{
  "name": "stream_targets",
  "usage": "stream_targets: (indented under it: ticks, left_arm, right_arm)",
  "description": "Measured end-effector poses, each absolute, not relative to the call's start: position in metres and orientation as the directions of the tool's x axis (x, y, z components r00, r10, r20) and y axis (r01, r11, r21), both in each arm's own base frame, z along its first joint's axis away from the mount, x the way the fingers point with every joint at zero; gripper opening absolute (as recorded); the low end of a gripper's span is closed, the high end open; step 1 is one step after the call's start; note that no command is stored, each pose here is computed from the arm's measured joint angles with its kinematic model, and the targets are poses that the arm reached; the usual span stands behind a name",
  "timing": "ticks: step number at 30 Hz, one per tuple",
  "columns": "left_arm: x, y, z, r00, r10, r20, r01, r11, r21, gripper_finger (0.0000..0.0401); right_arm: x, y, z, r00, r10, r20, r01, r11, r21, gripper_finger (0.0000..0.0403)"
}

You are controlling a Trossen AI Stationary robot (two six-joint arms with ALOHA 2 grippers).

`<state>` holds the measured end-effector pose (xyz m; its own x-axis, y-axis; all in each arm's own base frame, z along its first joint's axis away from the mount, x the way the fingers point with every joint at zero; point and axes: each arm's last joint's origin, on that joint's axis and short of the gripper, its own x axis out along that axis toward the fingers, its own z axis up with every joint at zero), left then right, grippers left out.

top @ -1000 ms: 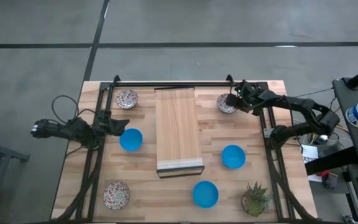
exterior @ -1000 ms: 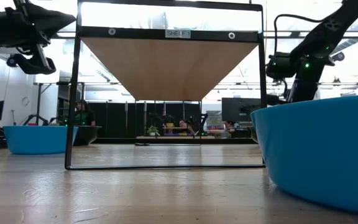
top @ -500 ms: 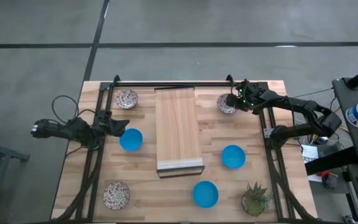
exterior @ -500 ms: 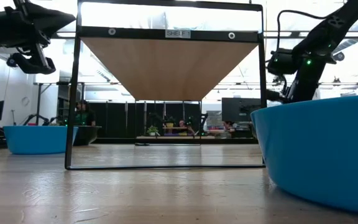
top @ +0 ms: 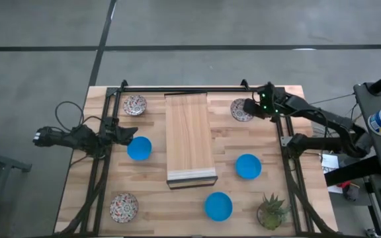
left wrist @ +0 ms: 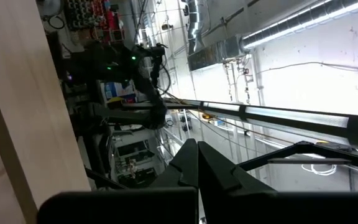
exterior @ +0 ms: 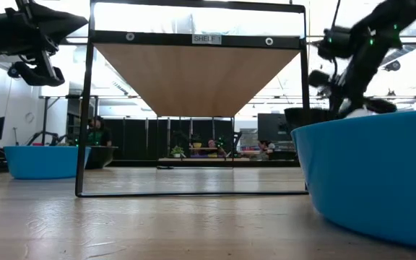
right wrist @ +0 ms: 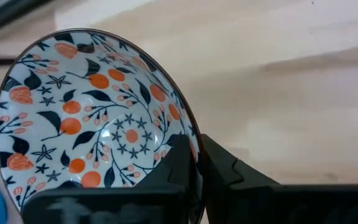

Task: Pick & Place Mini bowls
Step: Put the top right white patterned bowl on the shelf

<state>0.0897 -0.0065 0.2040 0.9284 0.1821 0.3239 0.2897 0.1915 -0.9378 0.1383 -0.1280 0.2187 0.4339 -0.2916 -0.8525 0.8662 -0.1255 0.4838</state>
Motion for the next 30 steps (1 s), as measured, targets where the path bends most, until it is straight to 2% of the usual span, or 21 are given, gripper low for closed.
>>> stream_targets:
  ticks: [9, 18, 24, 30]
  left_arm:
    - [0.090, -0.006, 0.204, 0.929, 0.182, 0.321, 0.287, 0.191, -0.939, 0.0000]
    - [0.090, -0.007, 0.203, 0.933, 0.178, 0.311, 0.278, 0.188, -0.942, 0.0000]
    - [0.090, -0.007, 0.203, 0.935, 0.171, 0.312, 0.280, 0.187, -0.942, 0.0000]
    - [0.090, -0.008, 0.202, 0.939, 0.145, 0.312, 0.284, 0.188, -0.940, 0.0000]
  right_arm:
    - [0.169, -0.115, 0.300, 0.541, -0.284, -0.792, 0.831, 0.035, 0.555, 0.0011]
    - [0.245, -0.112, 0.348, 0.589, -0.230, -0.774, 0.806, 0.229, 0.546, 0.0011]
    - [0.293, -0.126, 0.353, 0.598, -0.157, -0.786, 0.785, 0.312, 0.535, 0.0011]
    - [0.328, -0.137, 0.344, 0.530, -0.104, -0.842, 0.806, 0.371, 0.462, 0.0011]
